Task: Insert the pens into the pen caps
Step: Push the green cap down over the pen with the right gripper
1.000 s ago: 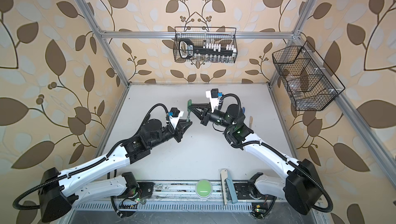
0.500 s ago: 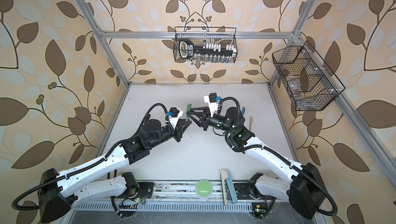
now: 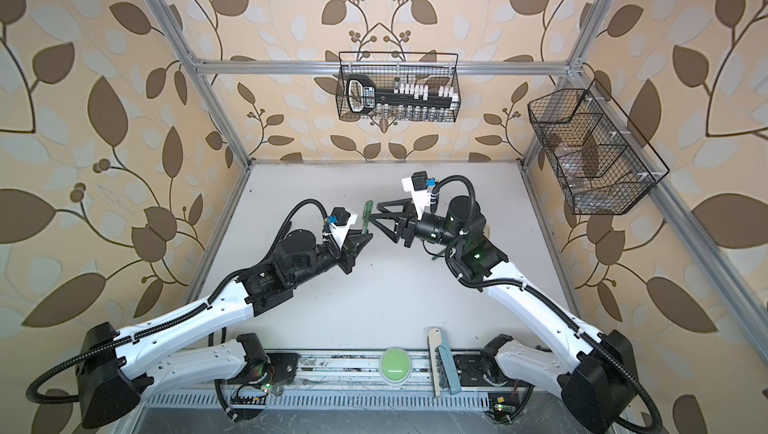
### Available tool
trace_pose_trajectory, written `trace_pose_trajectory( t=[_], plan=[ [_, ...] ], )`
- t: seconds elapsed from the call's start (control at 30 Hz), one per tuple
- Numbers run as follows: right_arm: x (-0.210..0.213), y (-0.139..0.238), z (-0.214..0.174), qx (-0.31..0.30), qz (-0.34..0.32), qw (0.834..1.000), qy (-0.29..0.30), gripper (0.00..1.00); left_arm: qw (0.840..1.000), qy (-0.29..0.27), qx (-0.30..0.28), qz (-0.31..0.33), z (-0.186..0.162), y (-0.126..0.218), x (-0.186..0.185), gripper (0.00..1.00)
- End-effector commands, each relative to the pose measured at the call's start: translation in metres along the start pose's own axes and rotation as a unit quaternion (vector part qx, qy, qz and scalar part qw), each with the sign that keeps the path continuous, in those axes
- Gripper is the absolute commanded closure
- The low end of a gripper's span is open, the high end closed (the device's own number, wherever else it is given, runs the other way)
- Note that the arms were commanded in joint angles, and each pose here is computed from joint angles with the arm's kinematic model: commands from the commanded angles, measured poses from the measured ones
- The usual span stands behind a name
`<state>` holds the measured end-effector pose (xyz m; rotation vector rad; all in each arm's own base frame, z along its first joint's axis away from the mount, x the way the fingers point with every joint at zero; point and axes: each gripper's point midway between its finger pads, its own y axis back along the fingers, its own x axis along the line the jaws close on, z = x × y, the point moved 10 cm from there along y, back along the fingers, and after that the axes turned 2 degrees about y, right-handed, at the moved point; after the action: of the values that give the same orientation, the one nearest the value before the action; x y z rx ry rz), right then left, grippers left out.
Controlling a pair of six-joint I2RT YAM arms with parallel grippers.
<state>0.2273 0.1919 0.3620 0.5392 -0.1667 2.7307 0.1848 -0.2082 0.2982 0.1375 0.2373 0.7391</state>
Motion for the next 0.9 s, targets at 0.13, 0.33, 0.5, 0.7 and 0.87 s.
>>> trace_pose_trajectory(
  t=[0.13, 0.33, 0.5, 0.7, 0.87],
  plan=[
    [-0.007, -0.016, 0.008, 0.014, 0.031, 0.999, -0.011, 0.50, 0.999, -0.003, -0.036, -0.012, 0.020, 0.003, -0.004, 1.00],
    [-0.011, -0.022, 0.009, 0.018, 0.041, 0.999, -0.020, 0.58, 0.999, -0.005, -0.035, -0.009, 0.020, 0.002, -0.004, 1.00],
    [-0.013, -0.022, 0.001, 0.027, 0.044, 0.998, -0.032, 0.82, 0.999, -0.005, -0.036, 0.000, 0.023, 0.000, -0.003, 1.00],
    [-0.015, -0.020, -0.016, 0.045, 0.051, 0.997, -0.046, 0.97, 0.997, -0.018, -0.066, 0.046, 0.042, -0.002, 0.002, 1.00],
    [-0.018, -0.018, -0.030, 0.067, 0.050, 0.995, -0.062, 1.00, 0.990, -0.040, -0.127, 0.039, 0.074, 0.001, 0.000, 1.00]
  ],
)
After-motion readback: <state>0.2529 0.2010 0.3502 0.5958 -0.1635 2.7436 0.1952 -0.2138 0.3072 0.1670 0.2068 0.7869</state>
